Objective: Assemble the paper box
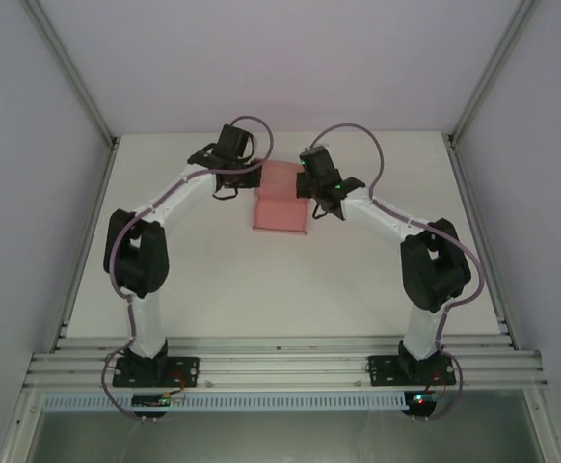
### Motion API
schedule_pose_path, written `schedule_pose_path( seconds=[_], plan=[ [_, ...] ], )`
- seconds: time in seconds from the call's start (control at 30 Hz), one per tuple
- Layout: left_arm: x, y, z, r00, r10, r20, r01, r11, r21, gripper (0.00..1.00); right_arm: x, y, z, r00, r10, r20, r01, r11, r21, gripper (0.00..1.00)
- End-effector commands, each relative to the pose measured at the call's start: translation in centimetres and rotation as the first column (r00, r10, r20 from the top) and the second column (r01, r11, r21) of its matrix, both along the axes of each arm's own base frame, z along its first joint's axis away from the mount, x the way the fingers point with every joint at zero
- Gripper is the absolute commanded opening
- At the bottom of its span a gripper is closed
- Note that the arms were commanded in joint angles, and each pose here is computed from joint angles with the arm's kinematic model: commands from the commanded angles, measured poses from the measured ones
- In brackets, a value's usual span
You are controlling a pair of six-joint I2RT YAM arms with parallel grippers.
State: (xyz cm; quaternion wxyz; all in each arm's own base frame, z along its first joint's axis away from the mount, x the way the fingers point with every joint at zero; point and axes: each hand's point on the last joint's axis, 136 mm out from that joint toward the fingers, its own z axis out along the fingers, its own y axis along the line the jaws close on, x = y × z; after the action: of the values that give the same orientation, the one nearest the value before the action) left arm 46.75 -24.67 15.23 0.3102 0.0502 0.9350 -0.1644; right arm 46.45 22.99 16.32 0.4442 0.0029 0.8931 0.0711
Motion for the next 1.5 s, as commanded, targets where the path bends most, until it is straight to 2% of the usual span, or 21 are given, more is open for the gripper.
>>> schedule_pose_path(
  seconds=[0.0, 0.2, 0.4, 0.67, 0.8, 1.2, 1.47],
  plan=[
    [-0.7, -0.1, 0.5, 0.999, 0.038, 0.037, -0.036, 0.999, -0.03, 0.0, 1.0, -0.1, 3.8, 0.98, -0.114, 0.162, 0.1, 0.991, 0.094, 0.08],
    [-3.2, -0.1, -0.9, 0.995, 0.011, 0.096, -0.009, 1.0, -0.028, 0.0, -1.6, 0.5, 2.7, 0.964, -0.102, 0.247, 0.105, 0.994, 0.001, 0.1],
    [-5.9, -0.8, -2.0, 0.989, -0.008, 0.151, 0.014, 0.999, -0.038, 0.0, -4.0, 0.6, 1.5, 0.952, -0.109, 0.287, 0.115, 0.993, -0.004, 0.1],
    [-9.2, -0.9, -4.1, 0.988, -0.005, 0.157, 0.02, 0.996, -0.091, 0.0, -6.5, 0.8, -0.6, 0.94, -0.114, 0.321, 0.121, 0.993, -0.002, 0.14],
    [-10.5, -1.2, -4.9, 0.989, -0.013, 0.144, 0.031, 0.992, -0.124, 0.0, -7.6, 1.4, -1.4, 0.942, -0.122, 0.312, 0.116, 0.993, 0.037, 0.16],
    [-13.8, -0.4, -7.8, 0.998, -0.027, 0.063, 0.034, 0.994, -0.106, 0.0, -10.3, 0.7, -3.1, 0.935, -0.137, 0.327, 0.157, 0.987, -0.034, 0.19],
    [-16.4, 0.6, -9.5, 0.998, -0.055, 0.038, 0.058, 0.995, -0.078, 0.0, -11.2, 0.9, -3.9, 0.946, -0.09, 0.31, 0.109, 0.993, -0.046, 0.22]
  ],
)
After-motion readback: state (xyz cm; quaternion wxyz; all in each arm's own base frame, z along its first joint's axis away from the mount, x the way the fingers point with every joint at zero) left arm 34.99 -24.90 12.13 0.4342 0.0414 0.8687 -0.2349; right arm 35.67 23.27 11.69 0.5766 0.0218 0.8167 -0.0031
